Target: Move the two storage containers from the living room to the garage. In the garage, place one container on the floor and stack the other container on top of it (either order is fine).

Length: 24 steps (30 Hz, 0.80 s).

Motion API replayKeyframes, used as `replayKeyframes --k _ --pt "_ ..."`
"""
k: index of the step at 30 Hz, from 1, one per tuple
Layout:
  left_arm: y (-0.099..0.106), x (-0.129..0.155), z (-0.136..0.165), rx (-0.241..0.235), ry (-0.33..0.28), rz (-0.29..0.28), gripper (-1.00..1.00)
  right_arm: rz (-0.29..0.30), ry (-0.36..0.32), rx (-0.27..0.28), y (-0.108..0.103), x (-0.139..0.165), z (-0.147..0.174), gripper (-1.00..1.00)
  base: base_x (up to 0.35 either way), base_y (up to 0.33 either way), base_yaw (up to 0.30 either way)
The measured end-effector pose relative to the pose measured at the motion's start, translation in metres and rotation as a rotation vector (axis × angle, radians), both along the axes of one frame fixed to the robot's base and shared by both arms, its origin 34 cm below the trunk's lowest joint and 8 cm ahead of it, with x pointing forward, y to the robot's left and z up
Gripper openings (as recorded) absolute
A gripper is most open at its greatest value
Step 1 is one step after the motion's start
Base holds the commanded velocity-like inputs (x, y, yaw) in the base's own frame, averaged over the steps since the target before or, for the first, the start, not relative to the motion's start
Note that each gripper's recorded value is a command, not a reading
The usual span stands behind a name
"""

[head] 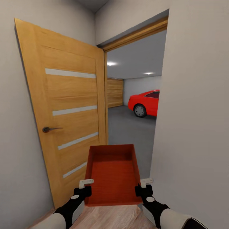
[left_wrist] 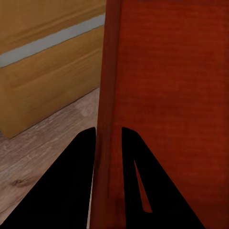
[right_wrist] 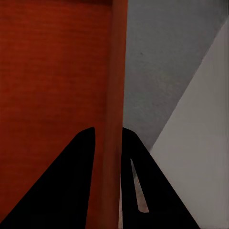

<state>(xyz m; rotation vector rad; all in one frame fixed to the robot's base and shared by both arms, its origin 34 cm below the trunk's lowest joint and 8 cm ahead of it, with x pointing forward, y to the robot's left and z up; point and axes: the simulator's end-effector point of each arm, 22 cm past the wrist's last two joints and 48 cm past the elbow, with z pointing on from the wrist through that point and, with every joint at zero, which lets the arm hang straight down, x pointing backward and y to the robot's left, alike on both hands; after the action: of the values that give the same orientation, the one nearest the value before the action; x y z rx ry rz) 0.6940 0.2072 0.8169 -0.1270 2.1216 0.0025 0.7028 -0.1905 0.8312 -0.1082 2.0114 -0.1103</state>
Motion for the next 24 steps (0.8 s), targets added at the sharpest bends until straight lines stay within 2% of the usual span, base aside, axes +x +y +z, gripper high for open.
replayKeyframes --k 12,17,24 --pt "-0.0002 -0.0006 -0.0005 0.000 0.000 0.002 -1.00 0.001 0.000 -0.002 -0.0002 -0.0001 -0.0001 -1.00 0.215 0.222 -0.022" --pt "-0.0003 -0.0006 -0.0006 -0.001 -0.001 0.002 -1.00 0.001 -0.001 -0.002 -0.0003 -0.0001 0.0001 -1.00 0.247 0.198 -0.208" --pt "-0.0003 -0.0007 -0.0005 -0.001 -0.001 0.001 -1.00 0.001 -0.001 -0.002 -0.0003 -0.0002 0.0002 -1.00 0.296 0.037 -0.239"
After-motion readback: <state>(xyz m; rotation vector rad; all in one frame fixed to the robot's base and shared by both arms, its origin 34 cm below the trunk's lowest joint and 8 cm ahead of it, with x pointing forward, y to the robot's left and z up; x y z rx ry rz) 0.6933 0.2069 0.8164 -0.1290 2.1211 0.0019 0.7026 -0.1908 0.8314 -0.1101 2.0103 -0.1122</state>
